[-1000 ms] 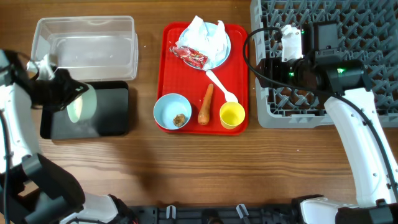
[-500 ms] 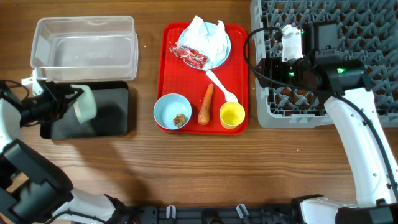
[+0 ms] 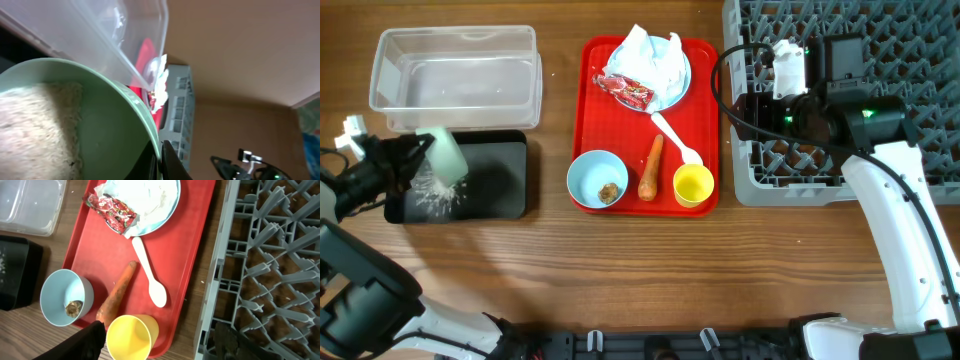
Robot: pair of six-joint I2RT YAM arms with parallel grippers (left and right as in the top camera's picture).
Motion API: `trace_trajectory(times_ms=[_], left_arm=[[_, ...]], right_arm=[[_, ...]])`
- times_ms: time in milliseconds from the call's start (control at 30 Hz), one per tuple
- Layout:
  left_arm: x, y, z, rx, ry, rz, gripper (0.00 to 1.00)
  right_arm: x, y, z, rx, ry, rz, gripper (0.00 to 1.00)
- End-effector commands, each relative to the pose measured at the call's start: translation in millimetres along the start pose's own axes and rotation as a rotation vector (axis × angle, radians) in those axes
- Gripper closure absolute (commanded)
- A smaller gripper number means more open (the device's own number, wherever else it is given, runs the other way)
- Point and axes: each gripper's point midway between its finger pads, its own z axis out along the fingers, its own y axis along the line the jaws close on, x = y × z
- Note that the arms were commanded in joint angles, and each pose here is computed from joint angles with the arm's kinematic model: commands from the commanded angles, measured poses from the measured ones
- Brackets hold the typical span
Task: Sort waste into correct bins and load items into the dishwasher rack
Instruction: 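Carry the green bowl left and tip rice onto the black tray, then carry the emptied green bowl back toward the red tray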
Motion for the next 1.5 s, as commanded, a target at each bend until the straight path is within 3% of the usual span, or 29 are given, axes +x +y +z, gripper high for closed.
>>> trace_trajectory(times_ms=[0,167,533,1467], left_arm=[[-7,-8,-13,0.089,-0.041,-0.005,0.96],[-12,-7,-24,0.106,-0.074,-0.035,0.96],[-18,-36,-43,0.303,-0.110,-0.093,0.96],[-17,-38,-40,0.307,-0.086,-0.185,0.96]], right_arm=[[-8,-1,-6,0.013,-0.026,0.011,0.27],[-7,-1,-6,0.013,-0.025,0.011,0.27],[-7,-1,-6,0.013,-0.025,0.036,0.27],[-4,-1,-6,0.014,-0.011,0.039,0.27]])
